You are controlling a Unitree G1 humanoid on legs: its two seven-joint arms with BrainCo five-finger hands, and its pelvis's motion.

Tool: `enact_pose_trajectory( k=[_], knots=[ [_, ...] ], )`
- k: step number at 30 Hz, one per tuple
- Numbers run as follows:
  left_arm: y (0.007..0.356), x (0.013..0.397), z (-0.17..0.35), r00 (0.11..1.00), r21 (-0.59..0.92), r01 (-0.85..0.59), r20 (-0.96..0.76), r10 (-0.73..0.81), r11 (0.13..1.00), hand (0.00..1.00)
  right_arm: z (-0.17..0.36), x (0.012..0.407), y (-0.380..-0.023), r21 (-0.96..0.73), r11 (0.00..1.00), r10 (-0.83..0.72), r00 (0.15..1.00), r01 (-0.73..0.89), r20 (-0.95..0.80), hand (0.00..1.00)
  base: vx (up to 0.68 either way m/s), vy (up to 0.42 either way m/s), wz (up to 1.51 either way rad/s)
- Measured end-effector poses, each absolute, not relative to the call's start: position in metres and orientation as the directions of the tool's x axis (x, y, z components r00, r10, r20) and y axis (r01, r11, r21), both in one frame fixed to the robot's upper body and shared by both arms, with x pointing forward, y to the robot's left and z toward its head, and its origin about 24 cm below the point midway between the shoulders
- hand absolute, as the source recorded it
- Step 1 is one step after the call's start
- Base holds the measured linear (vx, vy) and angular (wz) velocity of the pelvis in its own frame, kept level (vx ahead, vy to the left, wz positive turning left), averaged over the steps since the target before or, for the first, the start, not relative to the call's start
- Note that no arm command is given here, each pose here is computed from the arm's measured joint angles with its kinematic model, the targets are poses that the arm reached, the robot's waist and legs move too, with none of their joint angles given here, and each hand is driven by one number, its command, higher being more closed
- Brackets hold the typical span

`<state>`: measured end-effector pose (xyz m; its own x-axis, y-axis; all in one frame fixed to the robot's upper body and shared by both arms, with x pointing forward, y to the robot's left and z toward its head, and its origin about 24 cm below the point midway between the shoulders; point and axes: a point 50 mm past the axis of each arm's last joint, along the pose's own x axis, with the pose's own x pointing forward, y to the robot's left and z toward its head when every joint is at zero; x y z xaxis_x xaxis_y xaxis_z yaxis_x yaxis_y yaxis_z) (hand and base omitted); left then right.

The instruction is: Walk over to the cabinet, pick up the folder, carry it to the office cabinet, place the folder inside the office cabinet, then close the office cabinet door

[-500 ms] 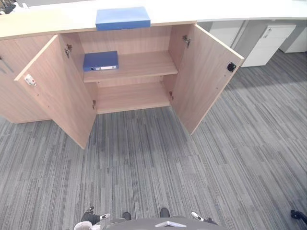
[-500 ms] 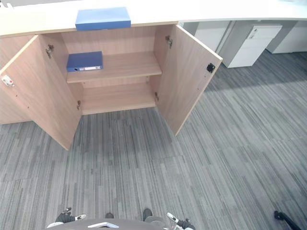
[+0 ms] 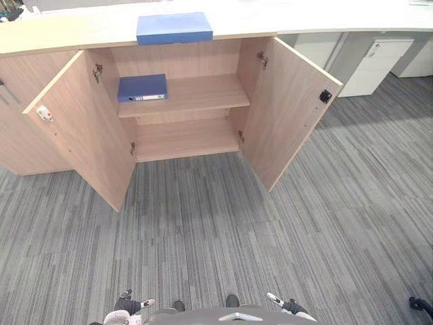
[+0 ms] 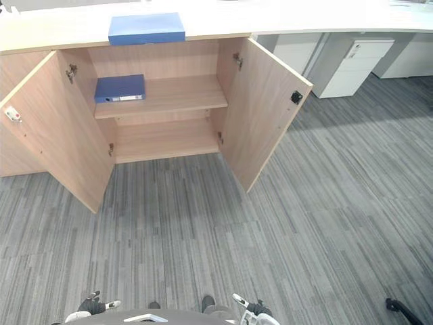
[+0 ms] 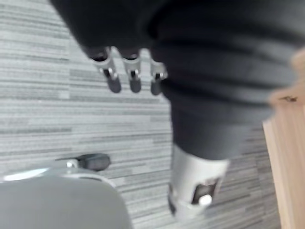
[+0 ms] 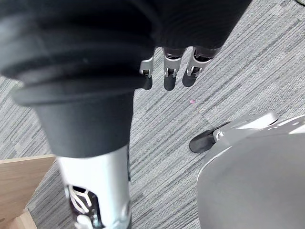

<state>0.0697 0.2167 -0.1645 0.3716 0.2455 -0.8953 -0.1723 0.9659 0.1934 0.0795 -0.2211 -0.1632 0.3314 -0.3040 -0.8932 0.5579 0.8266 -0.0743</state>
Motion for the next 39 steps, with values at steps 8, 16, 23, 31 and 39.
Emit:
enact_pose_trajectory(
  k=[8, 16, 23, 31, 39],
  knots=[
    [0.217, 0.069, -0.165, 0.369, 0.195, -0.173, -0.896, 0.247, 0.965, 0.00, -0.164, 0.077, -0.222, -0.078, 0.826, -0.305, 0.325, 0.558, -0.895, 0.00, -0.05, -0.023, -0.04],
    [0.218, 0.071, -0.164, 0.374, 0.206, -0.177, -0.890, 0.260, 0.962, 0.00, -0.163, 0.080, -0.221, -0.075, 0.830, -0.302, 0.333, 0.552, -0.893, 0.00, 0.05, -0.005, -0.08],
    [0.221, 0.083, -0.161, 0.399, 0.214, -0.180, -0.876, 0.270, 0.960, 0.00, -0.160, 0.098, -0.218, -0.056, 0.846, -0.294, 0.377, 0.530, -0.878, 0.00, 0.07, 0.037, -0.18],
    [0.217, 0.093, -0.160, 0.422, 0.199, -0.178, -0.869, 0.258, 0.964, 0.00, -0.152, 0.118, -0.223, -0.041, 0.854, -0.312, 0.447, 0.519, -0.838, 0.00, 0.19, 0.104, -0.02],
    [0.202, 0.109, -0.159, 0.457, 0.154, -0.192, -0.860, 0.227, 0.969, 0.00, -0.151, 0.115, -0.232, -0.084, 0.871, -0.326, 0.441, 0.484, -0.836, 0.00, 0.41, -0.106, 0.38]
  ],
)
